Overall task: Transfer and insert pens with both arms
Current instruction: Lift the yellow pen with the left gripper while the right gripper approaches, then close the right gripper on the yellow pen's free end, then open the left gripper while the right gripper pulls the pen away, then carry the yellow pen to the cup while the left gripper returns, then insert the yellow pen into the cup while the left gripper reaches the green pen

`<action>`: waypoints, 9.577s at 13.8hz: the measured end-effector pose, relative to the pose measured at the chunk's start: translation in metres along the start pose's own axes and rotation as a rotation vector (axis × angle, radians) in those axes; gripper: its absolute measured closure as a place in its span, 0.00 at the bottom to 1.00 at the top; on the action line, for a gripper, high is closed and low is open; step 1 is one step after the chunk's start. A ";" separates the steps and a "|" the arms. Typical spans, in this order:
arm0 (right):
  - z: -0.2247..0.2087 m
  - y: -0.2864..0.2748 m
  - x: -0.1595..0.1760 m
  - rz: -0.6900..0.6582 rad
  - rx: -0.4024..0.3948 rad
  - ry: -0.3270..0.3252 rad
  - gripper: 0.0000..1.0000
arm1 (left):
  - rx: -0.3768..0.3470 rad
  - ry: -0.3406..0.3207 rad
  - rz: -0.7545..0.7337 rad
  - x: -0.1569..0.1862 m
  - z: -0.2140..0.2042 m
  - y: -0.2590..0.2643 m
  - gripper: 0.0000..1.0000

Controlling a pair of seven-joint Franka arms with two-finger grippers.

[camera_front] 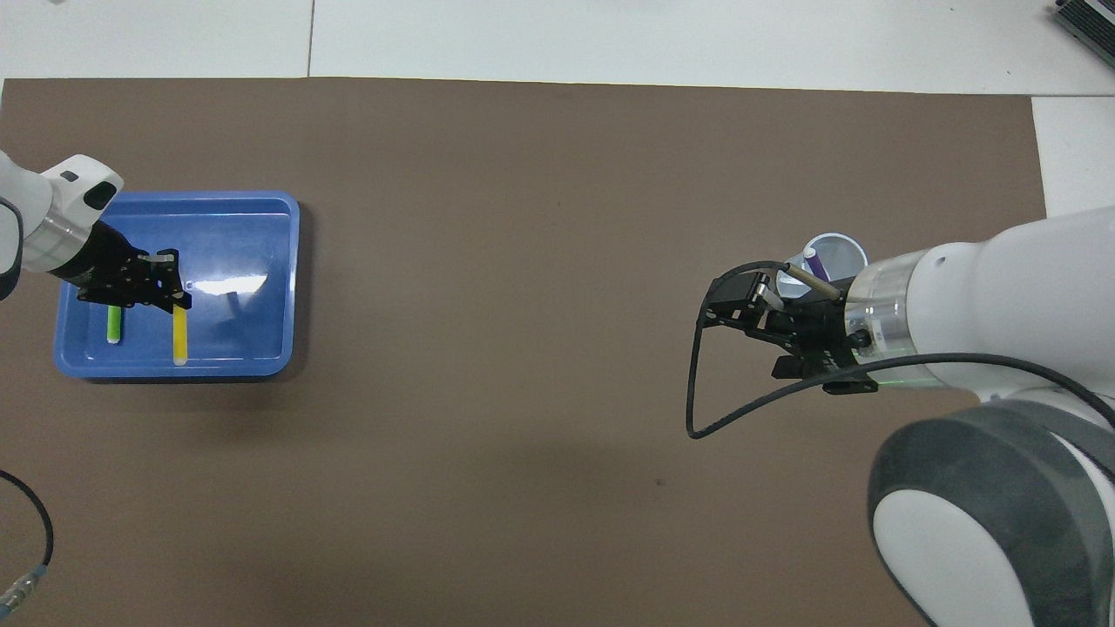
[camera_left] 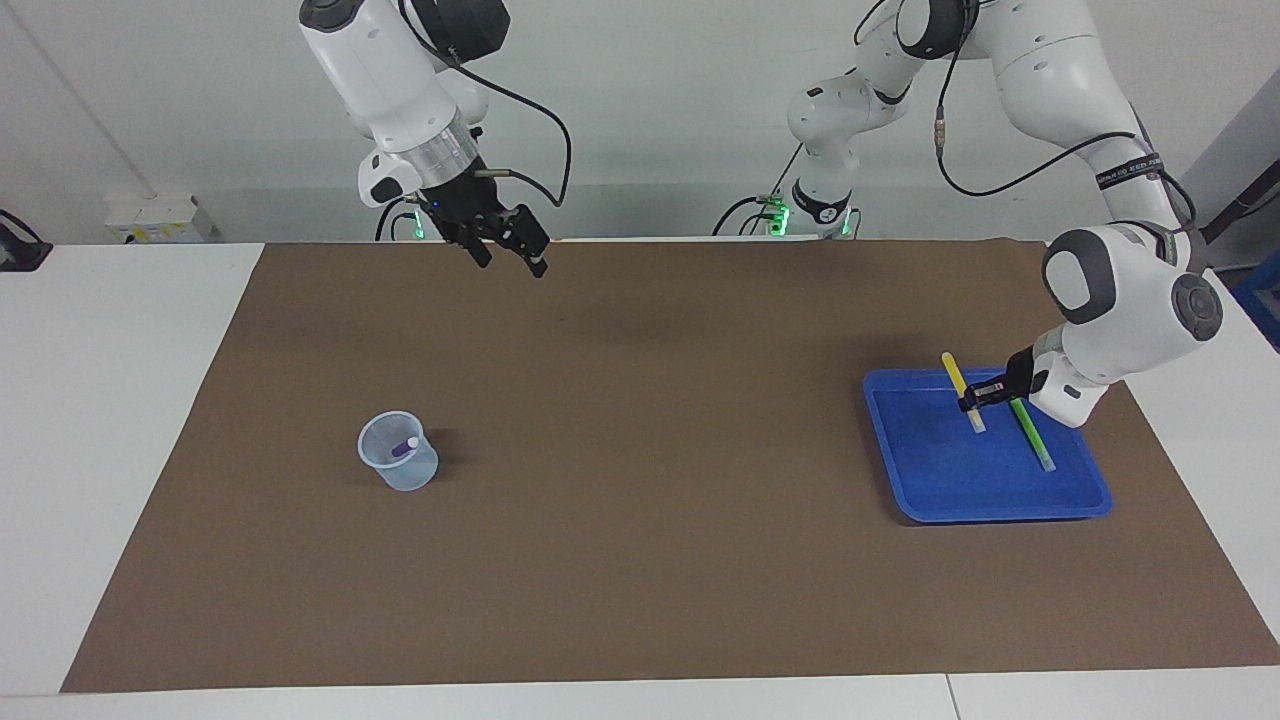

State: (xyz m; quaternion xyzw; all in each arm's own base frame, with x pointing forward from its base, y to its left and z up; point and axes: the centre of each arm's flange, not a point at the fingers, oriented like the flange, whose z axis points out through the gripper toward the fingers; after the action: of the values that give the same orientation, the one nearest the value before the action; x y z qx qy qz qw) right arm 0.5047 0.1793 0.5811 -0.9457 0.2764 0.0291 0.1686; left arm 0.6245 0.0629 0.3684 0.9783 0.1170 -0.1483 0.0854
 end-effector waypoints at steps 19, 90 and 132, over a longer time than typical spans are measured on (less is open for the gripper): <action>0.052 -0.081 -0.082 0.186 0.268 0.058 0.05 | -0.324 -0.475 -0.807 -0.124 -0.028 0.260 0.84; 0.068 -0.063 -0.020 -0.423 0.174 0.116 0.81 | -0.326 -0.416 -0.858 -0.158 0.001 0.323 0.00; 0.080 0.070 0.122 -1.847 -0.557 -0.021 0.81 | 0.214 0.430 0.311 0.018 0.049 -0.082 0.22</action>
State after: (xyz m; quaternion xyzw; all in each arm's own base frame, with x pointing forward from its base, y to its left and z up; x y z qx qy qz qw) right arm 0.5736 0.0885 0.4669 -0.7959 -0.5951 -0.0420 -0.1030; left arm 0.6071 0.1354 0.3053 0.9969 -0.0356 0.0661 -0.0236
